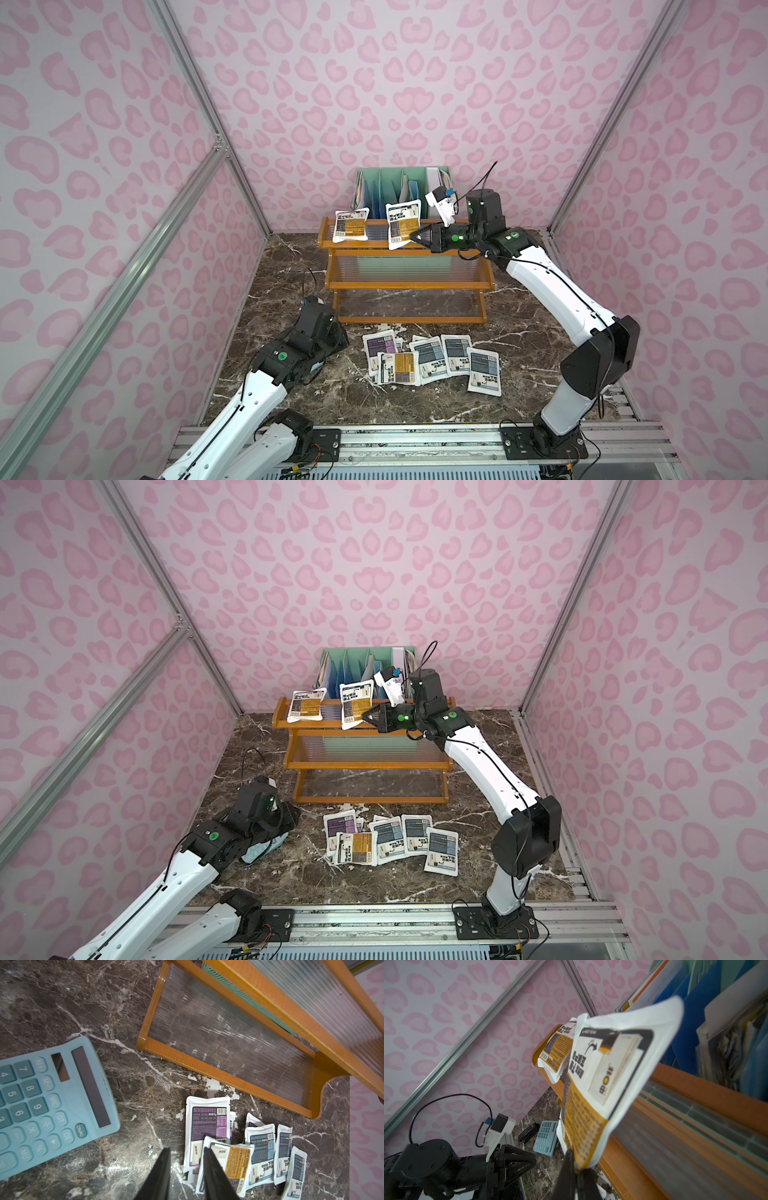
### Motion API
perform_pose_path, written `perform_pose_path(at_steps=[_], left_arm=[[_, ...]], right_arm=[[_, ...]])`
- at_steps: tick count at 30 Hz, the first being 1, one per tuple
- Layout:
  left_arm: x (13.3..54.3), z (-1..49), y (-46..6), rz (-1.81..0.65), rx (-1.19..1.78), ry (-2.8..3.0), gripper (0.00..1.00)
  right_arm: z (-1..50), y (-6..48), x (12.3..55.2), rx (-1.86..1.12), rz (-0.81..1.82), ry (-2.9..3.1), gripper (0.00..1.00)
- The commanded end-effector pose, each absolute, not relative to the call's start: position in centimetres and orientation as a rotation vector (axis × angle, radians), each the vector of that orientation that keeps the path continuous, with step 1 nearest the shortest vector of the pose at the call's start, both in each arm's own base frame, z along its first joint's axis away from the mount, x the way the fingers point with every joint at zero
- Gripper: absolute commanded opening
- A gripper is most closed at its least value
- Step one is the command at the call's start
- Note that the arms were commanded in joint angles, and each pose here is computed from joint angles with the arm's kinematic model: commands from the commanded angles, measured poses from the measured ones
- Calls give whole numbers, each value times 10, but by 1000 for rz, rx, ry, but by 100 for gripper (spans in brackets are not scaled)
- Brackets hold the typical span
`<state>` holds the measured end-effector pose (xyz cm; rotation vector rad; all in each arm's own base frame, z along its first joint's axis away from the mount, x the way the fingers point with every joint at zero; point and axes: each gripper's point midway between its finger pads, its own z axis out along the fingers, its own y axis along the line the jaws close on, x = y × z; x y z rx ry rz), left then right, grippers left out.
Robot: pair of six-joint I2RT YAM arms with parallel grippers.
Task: Place the bagged coffee beans on the shelf by color
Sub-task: Place the bagged coffee beans on the shelf.
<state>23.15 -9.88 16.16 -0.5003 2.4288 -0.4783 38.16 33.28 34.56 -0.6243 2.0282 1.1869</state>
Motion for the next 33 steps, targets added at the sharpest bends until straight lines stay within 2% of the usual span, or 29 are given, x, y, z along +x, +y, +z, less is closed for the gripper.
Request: perform_pose_path(at_steps=[1,6,12,16,24,29,33], left_arm=[[230,161,-97,-470,-500,2432,31],[228,160,-96,-465,-496,2437,31],[227,161,-96,-471,-501,2434,31],[227,161,-97,-478,-503,2434,31],[228,157,-98,-470,-496,2448,31],[228,154,-101,-479,-484,2463,32],[226,148,-108,-513,-470,2493,35]], right_arm=[[352,329,387,-575,1254,1999,7],[342,324,395,-549,1251,2025,13],[327,322,406,-545,1195,2077,24],[317,317,412,-532,1107,2123,39],[328,306,403,-573,898,2112,69],[351,294,384,-602,694,2067,72],[368,287,342,-637,630,1969,72]])
